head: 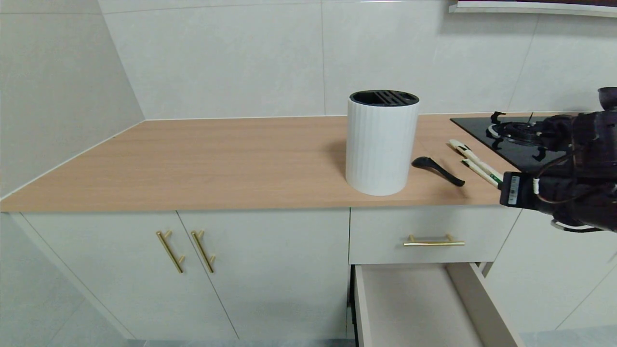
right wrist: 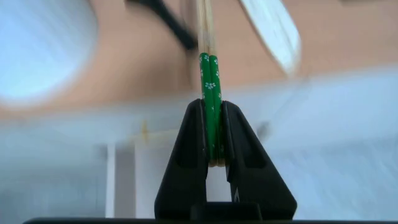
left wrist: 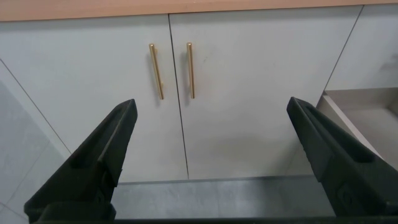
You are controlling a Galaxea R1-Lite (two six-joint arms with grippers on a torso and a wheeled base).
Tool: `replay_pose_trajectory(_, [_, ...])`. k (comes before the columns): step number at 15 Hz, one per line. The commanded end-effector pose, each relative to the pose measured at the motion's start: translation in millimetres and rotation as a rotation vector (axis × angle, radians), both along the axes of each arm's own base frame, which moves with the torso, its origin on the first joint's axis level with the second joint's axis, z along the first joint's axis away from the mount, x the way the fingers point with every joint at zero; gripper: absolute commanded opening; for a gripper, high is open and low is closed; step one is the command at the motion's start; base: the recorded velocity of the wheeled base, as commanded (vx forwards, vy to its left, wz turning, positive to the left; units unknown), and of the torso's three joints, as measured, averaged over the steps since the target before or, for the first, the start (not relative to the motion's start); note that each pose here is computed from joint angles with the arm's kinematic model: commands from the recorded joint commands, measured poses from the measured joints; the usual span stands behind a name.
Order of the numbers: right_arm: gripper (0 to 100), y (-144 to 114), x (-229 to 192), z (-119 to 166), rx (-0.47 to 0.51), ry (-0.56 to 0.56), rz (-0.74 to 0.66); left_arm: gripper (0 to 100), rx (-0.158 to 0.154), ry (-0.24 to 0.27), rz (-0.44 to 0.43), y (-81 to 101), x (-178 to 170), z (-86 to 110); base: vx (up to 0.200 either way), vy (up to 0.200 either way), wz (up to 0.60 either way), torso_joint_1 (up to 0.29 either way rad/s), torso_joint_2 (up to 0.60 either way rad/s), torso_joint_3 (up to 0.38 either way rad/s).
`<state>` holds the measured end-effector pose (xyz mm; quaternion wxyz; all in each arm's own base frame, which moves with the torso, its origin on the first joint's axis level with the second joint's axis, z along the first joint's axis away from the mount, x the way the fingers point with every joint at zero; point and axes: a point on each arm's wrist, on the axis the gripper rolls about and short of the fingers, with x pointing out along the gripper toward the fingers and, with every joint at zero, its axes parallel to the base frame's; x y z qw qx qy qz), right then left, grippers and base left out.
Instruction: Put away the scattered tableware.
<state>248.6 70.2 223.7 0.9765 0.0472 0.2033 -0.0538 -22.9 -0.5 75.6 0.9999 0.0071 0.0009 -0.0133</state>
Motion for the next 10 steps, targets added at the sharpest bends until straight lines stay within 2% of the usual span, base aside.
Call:
replay_pose_trajectory(1, [0,-10.0,-42.2,26.2,0.047,-0.051,0.054,100,0.0,0.0,0.001,0.0,0.0,0.0,0.0,0.0,0.0,0.0,0.0,0.0])
replay_pose_trajectory(3, [0,-11.2,-49.5,27.0,0.064,-0.033,0.101,100,0.0,0.0,0.001,0.0,0.0,0.0,0.0,0.0,0.0,0.0,0.0,0.0])
replay_pose_trajectory(4, [0,-17.4,-82.4,33.4,0.135,0.053,0.296,100,0.0,0.001,0.001,0.0,0.0,-0.1,0.0,0.0,0.0,0.0,0.0,0.0])
replay_pose_trajectory(5, [0,-19.0,-89.4,34.5,0.145,0.069,0.323,100,0.0,0.0,0.001,0.0,0.0,0.0,0.0,0.0,0.0,0.0,0.0,0.0])
replay_pose_trajectory(10, [0,-19.9,-105.3,24.9,0.08,0.149,0.431,100,0.0,0.0,0.001,0.0,0.0,0.0,0.0,0.0,0.0,0.0,0.0,0.0])
